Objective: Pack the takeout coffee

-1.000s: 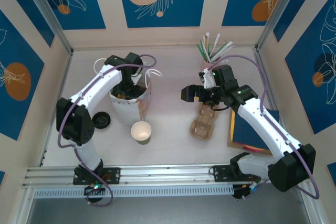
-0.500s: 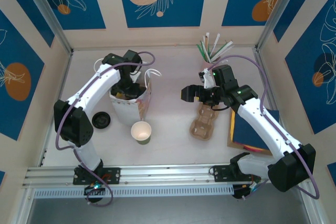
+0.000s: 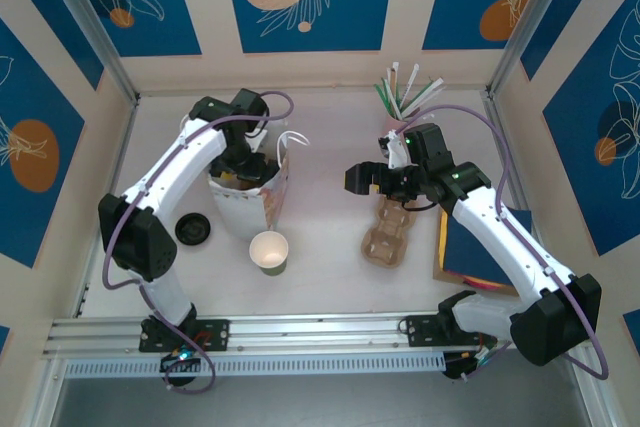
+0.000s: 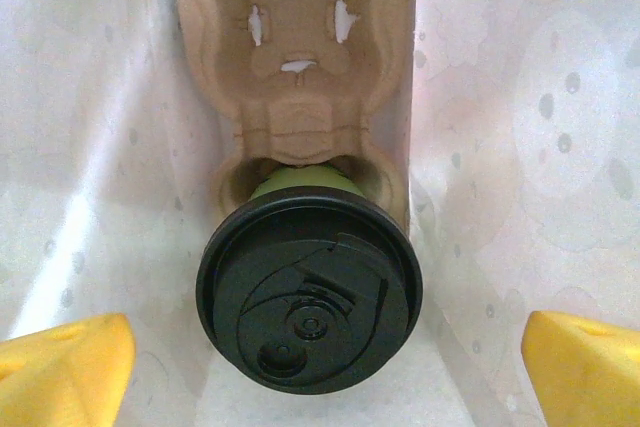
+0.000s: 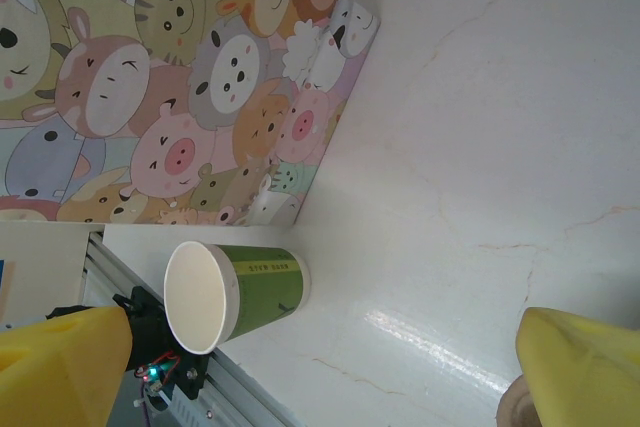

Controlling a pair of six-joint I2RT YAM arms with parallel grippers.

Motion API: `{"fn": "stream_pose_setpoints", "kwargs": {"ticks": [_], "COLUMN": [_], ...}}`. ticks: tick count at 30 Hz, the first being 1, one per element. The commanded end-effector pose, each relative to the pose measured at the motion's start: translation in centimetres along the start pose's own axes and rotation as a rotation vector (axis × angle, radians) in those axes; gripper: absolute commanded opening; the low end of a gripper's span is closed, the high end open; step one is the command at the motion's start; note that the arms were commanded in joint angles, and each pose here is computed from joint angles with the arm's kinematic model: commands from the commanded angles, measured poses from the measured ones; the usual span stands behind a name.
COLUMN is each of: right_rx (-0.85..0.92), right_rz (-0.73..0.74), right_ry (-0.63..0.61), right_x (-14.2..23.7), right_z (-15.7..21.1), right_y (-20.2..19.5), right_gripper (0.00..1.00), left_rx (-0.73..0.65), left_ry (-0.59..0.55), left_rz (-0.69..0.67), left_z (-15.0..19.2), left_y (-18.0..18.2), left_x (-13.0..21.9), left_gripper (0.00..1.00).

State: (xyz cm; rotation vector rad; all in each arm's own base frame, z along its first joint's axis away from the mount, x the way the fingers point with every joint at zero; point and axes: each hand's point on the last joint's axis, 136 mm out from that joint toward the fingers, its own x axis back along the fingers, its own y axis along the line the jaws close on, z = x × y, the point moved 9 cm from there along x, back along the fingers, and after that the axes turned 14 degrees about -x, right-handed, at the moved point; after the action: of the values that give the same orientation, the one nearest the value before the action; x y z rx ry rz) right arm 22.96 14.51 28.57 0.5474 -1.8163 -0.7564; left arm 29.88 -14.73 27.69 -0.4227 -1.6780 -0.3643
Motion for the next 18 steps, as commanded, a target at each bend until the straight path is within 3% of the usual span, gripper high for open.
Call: {"fn": "stream_pose_setpoints", "kwargs": {"ticks": [1, 18], "right_rx": [-0.001, 0.033], "right_rz": [-0.012, -0.050], "right_ry": [0.006, -0.030], "right_x": [0.0, 0.5], "right_z": [0.0, -1.1], "right_y": [0.5, 1.9], "right_gripper": [0.99, 0.99], "left_rx": [0.010, 0.010], "left_ry": [-0.030, -0.073], "left_rz": [0.001, 0.003], "left_z": [0.8, 0.8], "left_y": [-0.3, -0.7], "left_x": [2.3, 3.9], "left_gripper": [0.99, 0.99]}}
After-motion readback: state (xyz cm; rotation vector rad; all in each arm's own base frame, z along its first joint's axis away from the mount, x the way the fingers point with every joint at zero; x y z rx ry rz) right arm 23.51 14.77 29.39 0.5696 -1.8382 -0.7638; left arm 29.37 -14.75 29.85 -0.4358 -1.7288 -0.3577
